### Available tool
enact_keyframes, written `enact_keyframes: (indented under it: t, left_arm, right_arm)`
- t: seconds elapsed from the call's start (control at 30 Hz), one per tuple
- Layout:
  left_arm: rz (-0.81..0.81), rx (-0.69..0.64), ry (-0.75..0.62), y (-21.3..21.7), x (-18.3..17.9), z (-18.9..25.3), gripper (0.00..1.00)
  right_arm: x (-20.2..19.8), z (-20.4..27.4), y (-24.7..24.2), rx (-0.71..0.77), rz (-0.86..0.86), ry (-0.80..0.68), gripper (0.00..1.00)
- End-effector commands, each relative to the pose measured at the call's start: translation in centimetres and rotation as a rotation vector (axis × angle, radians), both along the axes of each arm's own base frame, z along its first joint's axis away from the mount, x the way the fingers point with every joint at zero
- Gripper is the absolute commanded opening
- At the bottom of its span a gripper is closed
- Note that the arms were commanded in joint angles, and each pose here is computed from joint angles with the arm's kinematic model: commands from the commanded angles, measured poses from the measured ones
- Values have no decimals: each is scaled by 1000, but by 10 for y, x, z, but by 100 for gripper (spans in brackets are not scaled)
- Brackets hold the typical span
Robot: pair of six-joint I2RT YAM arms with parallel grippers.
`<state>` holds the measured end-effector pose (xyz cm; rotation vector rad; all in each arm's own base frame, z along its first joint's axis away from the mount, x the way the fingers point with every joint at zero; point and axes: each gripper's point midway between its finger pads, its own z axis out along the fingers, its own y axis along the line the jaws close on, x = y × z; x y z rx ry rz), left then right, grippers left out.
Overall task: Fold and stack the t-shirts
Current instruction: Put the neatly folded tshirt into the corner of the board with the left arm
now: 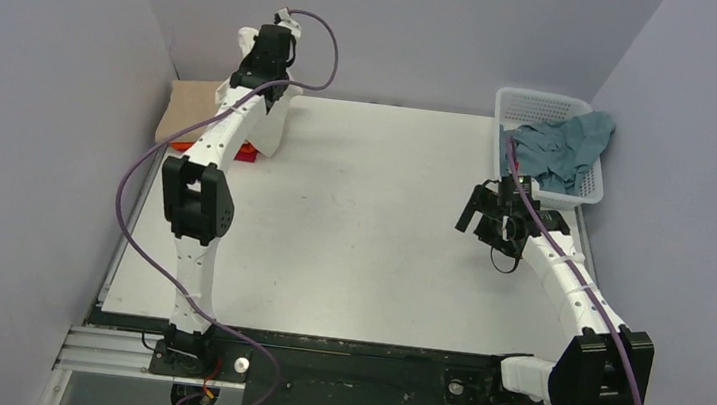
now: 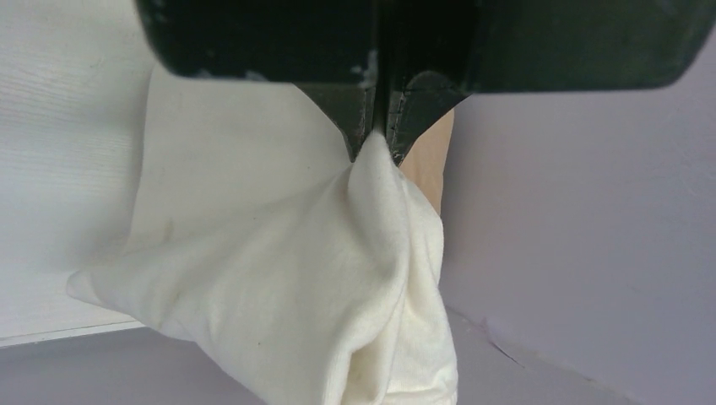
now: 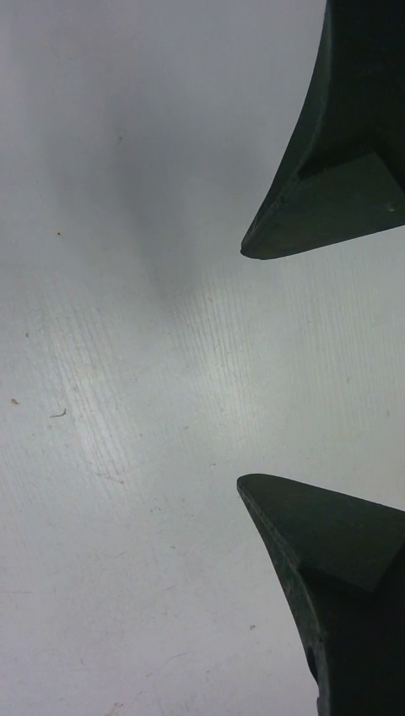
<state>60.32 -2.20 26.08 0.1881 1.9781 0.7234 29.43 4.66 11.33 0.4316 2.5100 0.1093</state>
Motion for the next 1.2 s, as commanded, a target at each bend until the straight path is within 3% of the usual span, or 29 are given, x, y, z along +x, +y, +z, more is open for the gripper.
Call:
enact_keyframes:
  t: [0.0,0.43,0.83,1.17]
  left_arm:
    - [-22,-71,-230,9,-18,112,0]
    - [-7,-170,-303,41,-24,139,0]
    - [-65,-216,-175,73,18,66,0]
    - [-90,-272,-211,117,68,22,5]
  right_arm:
    - [-1,-2,-7,-33,-19,21,93]
    - [-1,-18,-5,-17,-34,68,93]
    - [-1,-22,-9,-34,-63,98,93]
    - [-4,-28,-11,-43,-105,128,93]
